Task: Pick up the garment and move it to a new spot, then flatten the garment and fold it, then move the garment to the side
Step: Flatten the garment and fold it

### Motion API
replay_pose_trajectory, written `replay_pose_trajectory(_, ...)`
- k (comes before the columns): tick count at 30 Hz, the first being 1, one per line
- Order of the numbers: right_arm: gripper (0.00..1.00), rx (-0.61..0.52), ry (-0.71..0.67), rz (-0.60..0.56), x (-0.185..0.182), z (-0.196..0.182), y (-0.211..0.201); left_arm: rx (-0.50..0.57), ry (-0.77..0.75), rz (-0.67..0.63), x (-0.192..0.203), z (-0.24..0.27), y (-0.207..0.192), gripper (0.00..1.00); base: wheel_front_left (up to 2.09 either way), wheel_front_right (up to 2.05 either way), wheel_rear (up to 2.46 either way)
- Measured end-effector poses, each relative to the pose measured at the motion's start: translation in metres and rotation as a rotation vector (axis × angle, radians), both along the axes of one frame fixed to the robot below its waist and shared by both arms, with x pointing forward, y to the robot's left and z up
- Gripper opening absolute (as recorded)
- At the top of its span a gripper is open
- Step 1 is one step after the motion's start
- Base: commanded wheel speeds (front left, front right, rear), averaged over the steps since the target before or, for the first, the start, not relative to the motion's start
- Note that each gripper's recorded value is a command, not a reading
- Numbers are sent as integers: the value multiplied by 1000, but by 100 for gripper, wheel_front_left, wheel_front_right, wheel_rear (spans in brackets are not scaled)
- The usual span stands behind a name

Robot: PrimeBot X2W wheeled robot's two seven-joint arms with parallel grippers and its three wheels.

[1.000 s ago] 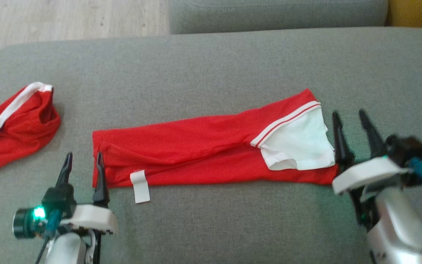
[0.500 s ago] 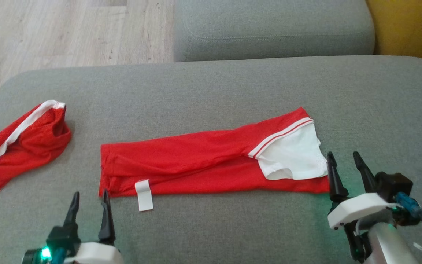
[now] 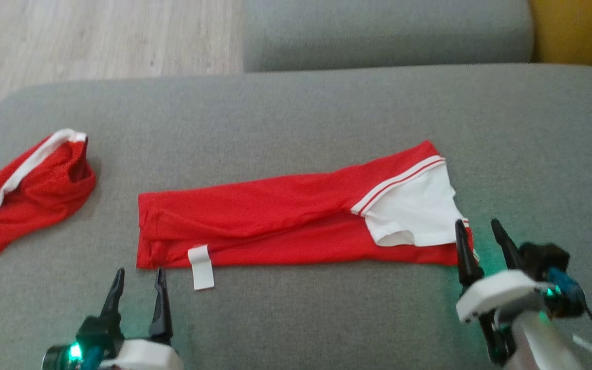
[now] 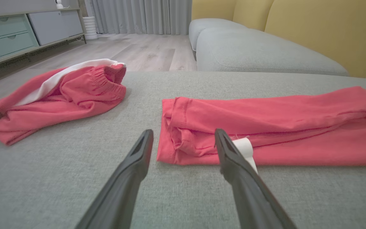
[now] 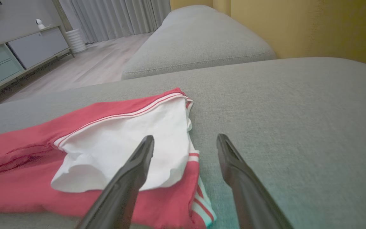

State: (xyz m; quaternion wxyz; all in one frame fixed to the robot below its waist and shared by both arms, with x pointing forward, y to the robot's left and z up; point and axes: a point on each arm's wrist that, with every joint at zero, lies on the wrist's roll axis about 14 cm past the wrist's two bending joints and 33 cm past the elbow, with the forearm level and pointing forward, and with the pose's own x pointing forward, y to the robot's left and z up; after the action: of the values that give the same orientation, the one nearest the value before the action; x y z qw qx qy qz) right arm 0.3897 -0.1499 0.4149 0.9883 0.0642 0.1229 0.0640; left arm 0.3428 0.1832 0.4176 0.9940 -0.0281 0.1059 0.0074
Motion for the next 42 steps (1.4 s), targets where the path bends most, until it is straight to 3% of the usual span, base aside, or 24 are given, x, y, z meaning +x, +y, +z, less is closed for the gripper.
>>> replay_pose_trajectory(8, 100, -30, 58, 21, 57, -13, 5, -23, 21, -16, 25, -7, -7, 100, 0, 0, 0)
replay_pose_trajectory(12, 100, -53, 195, 51, 51, -50, 12, -42, 58, 15, 22, -18, -2, 100, 0, 0, 0)
replay_pose_trajectory(18, 100, 7, 235, 82, 60, -56, 33, -46, 87, 45, 17, -27, 4, 100, 0, 0, 0)
replay_pose_trajectory(19, 86, 17, 238, 91, 59, -56, 37, -46, 86, 43, 18, -27, 3, 100, 0, 0, 0)
replay_pose_trajectory(20, 59, 35, 240, 92, 57, -55, 40, -46, 83, 41, 18, -26, 2, 100, 0, 0, 0)
replay_pose_trajectory(21, 5, 44, 242, 99, 55, -55, 42, -46, 80, 37, 18, -25, 1, 100, 0, 0, 0)
replay_pose_trajectory(22, 0, 44, 242, 99, 55, -55, 42, -46, 80, 37, 18, -25, 1, 100, 0, 0, 0)
replay_pose_trajectory(28, 0, 62, 210, 70, 50, -46, 32, -51, 60, 6, 22, -19, -8, 100, 0, 0, 0)
replay_pose_trajectory(36, 0, -18, 126, -97, 47, -18, -57, -60, 21, -49, 21, -6, -25, 100, 0, 0, 0)
replay_pose_trajectory(39, 0, -7, 49, -97, 53, 5, -56, -62, 31, -73, 15, -9, -33, 100, 0, 0, 0)
replay_pose_trajectory(42, 0, 15, -32, -33, 60, 29, -27, -64, 38, -83, 8, -10, -37, 100, 0, 0, 0)
